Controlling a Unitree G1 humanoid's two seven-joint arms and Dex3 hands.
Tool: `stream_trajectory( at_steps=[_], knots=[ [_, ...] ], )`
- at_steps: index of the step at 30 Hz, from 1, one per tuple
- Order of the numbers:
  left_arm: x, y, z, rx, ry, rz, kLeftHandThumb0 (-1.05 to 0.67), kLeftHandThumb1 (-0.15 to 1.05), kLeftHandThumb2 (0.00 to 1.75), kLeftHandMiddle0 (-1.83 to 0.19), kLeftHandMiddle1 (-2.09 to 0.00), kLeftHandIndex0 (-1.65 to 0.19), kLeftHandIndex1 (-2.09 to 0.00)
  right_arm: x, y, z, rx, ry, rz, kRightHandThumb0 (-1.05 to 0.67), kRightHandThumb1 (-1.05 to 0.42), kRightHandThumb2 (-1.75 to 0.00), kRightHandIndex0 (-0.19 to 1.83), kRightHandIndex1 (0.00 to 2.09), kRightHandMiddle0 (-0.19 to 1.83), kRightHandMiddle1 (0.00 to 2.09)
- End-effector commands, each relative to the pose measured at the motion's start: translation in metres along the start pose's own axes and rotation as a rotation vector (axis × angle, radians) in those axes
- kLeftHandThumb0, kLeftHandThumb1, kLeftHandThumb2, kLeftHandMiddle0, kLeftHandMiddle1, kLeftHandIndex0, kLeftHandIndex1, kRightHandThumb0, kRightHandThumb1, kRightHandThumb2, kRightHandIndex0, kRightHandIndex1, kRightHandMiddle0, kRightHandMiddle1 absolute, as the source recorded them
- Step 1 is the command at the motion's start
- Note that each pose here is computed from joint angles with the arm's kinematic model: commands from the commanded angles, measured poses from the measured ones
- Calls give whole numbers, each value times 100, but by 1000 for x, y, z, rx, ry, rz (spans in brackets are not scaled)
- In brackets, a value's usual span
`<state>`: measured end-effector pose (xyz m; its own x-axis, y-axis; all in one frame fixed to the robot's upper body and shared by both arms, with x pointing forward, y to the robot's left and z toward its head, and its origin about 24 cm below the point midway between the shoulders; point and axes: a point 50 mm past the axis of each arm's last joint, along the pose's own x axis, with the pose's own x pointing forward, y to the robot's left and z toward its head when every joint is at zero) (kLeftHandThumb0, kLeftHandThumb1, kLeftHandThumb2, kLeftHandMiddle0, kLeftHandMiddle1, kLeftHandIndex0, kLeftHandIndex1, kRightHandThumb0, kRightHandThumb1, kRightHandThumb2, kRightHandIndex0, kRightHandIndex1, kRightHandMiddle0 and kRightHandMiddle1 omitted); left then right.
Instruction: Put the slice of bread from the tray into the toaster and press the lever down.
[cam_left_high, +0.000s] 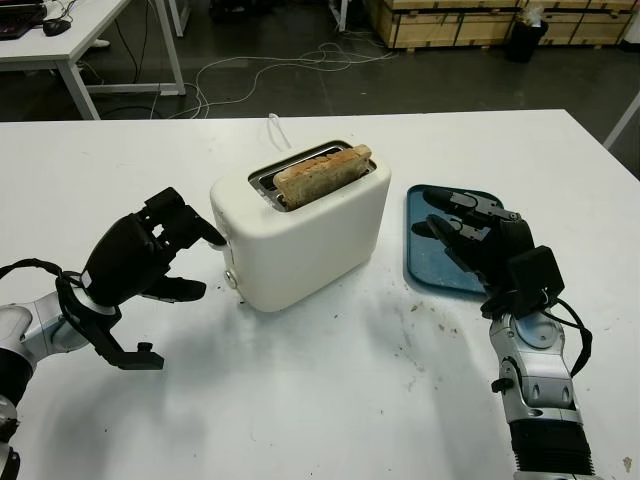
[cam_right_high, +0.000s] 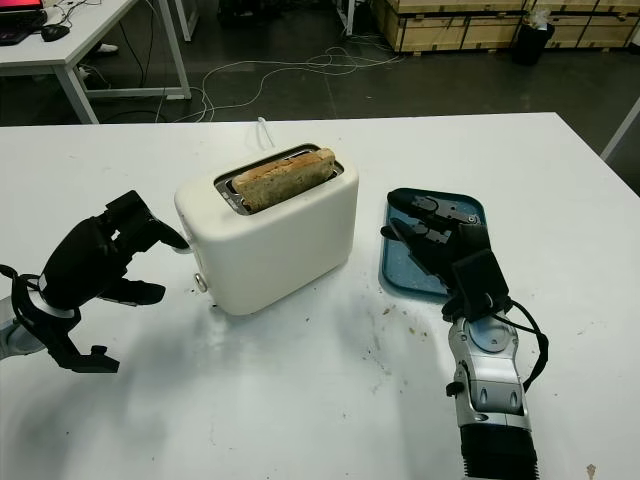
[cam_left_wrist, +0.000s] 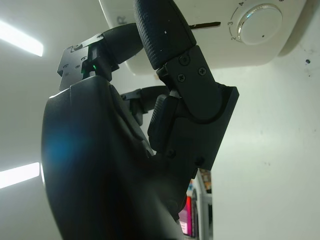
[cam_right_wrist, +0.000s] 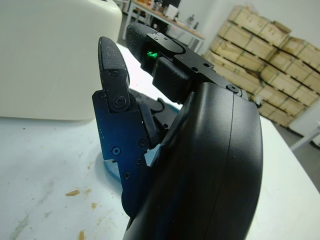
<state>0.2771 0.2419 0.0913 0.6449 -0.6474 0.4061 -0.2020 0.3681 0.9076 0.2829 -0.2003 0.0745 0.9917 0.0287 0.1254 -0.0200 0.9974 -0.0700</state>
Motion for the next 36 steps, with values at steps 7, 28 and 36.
stream_trajectory(
  at_steps=[7, 28, 36],
  knots=[
    [4, -2, -2, 14, 10, 19, -95, 92, 99, -24, -175, 0, -163, 0, 2, -1, 7, -14, 7, -51, -92, -9, 93, 56, 106, 1],
    [-1, -20, 5, -57, 8, -70, -99, 92, 93, -30, -175, 0, -157, -1, 1, 2, 14, -35, 6, -50, -92, -9, 92, 55, 106, 0],
    [-3, -18, 2, -61, 43, -139, -104, 92, 95, -54, -175, -1, -174, -1, -1, 4, -3, -51, 8, -51, -92, -10, 93, 56, 106, 0]
  ],
)
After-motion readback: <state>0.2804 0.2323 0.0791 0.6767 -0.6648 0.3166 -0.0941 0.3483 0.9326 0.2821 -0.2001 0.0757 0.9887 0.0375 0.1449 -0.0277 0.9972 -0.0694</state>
